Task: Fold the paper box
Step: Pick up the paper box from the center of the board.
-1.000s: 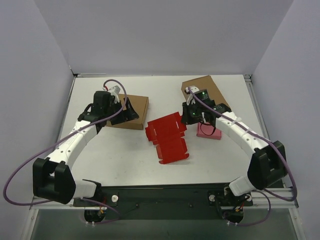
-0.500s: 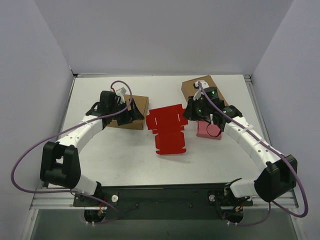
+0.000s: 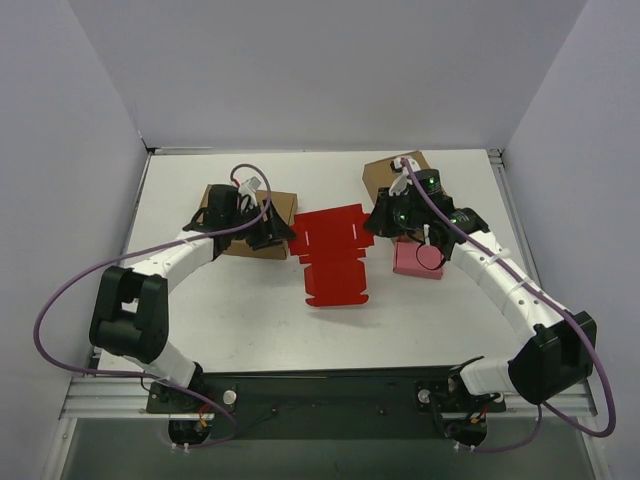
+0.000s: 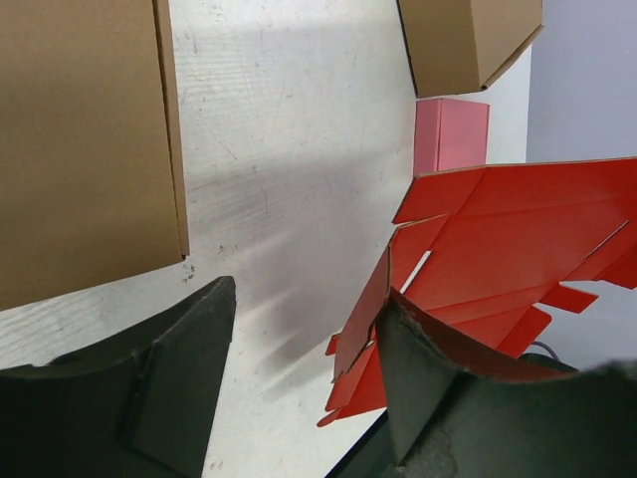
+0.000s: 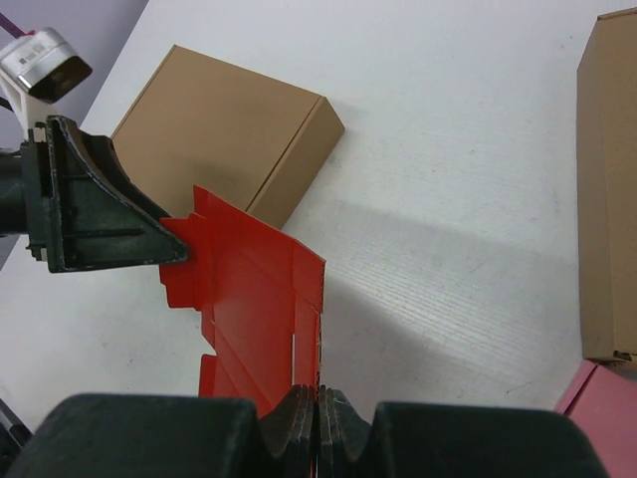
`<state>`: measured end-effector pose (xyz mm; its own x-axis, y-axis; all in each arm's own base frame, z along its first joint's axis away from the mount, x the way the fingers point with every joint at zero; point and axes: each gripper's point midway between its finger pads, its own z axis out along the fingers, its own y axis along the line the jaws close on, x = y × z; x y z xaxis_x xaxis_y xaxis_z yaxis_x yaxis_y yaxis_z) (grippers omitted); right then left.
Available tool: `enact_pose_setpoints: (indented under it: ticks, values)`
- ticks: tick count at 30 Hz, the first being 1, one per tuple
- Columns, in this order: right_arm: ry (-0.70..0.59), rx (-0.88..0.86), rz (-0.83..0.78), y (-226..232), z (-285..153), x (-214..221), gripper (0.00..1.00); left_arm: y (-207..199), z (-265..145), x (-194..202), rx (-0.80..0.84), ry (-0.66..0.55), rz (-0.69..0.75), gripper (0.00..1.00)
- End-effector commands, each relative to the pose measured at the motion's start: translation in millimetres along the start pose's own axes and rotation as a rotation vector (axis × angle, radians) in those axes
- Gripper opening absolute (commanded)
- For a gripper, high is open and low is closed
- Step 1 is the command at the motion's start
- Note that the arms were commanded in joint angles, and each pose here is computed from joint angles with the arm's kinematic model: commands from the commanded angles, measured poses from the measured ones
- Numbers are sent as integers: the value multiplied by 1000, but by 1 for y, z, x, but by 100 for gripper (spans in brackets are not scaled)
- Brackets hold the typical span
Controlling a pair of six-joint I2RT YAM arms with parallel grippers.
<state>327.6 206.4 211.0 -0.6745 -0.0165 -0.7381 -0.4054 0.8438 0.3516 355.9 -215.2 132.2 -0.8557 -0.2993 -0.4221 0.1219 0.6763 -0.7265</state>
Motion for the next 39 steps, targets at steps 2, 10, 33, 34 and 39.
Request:
enact_pose_setpoints:
  ticks: [2,10,33,34,39]
  values:
    - [-67,-55,6,13,-6,-26,0,-20,9,-4,89,1,41,56]
    - [-52,-40,20,7,-2,-19,0,-39,12,0,186,-7,126,19]
    - [152,-365,-327,40,21,6,68,-71,-45,60,496,305,431,0]
    - [158,-384,-341,43,23,7,67,-73,-47,60,504,306,438,0]
    - [224,-482,-323,64,29,21,62,-72,-48,60,495,313,437,0]
